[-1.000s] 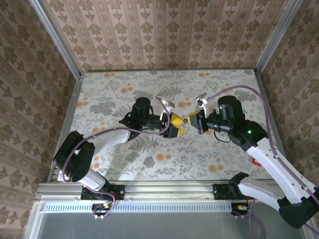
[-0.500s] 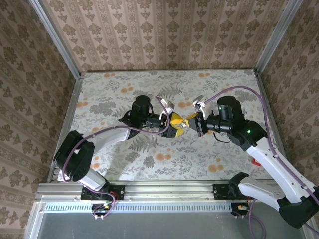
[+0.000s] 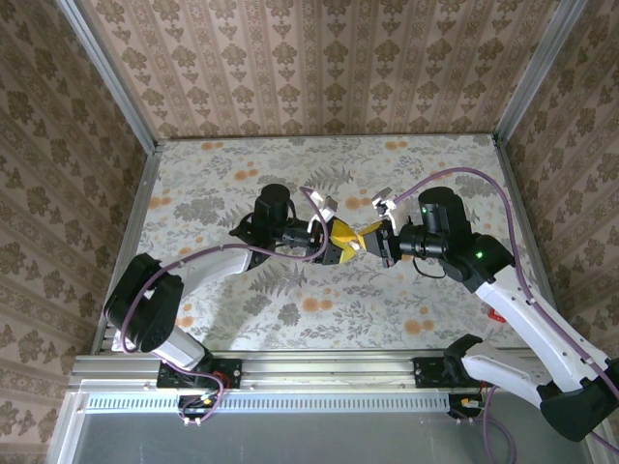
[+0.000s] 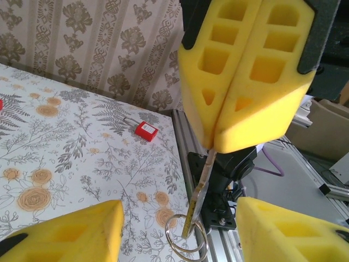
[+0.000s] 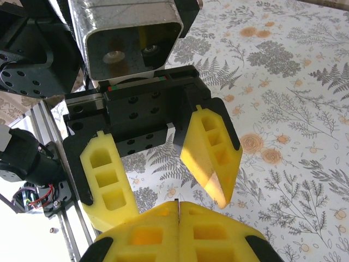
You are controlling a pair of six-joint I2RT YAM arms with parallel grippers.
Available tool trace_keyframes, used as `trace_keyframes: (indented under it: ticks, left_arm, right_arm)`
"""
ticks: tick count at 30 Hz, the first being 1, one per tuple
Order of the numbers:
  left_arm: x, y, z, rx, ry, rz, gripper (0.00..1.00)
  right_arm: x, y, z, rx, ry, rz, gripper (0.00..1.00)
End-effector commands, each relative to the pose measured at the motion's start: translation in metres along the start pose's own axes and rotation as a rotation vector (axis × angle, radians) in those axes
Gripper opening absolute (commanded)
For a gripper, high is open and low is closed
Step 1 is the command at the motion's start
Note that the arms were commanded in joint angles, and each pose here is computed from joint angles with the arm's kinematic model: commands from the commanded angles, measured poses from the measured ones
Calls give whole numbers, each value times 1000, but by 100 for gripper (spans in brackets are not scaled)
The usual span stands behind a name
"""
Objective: Unlock with the key
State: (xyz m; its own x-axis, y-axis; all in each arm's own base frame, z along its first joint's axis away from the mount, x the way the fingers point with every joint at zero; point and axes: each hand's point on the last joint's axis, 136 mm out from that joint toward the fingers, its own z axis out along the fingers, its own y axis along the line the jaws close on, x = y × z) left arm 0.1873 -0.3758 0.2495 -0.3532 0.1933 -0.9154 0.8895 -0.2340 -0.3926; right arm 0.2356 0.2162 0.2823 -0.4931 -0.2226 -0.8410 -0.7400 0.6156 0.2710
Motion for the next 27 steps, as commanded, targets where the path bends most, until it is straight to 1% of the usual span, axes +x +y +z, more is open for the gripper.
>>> trace_keyframes:
  ticks: [1, 4, 7, 16, 23, 27]
  left_arm:
    - [-6, -5, 2, 46, -7, 43, 54]
    - [-3, -4, 4, 52, -1, 32, 47]
    - [-2, -4, 5, 62, 3, 23, 38]
    - [-2, -3, 6, 68, -2, 14, 28]
    - [-5, -6, 9, 98, 1, -1, 14]
    - [-1, -10, 13, 127, 16, -22, 10]
  right_arm:
    - [5, 6, 2, -37, 10, -12, 0]
    - [6, 6, 2, -40, 12, -10, 0]
    - [6, 6, 3, -35, 11, -10, 0]
    - [6, 6, 4, -40, 6, -7, 0]
    - [9, 6, 6, -47, 15, -2, 0]
    - [8, 3, 7, -36, 6, -3, 0]
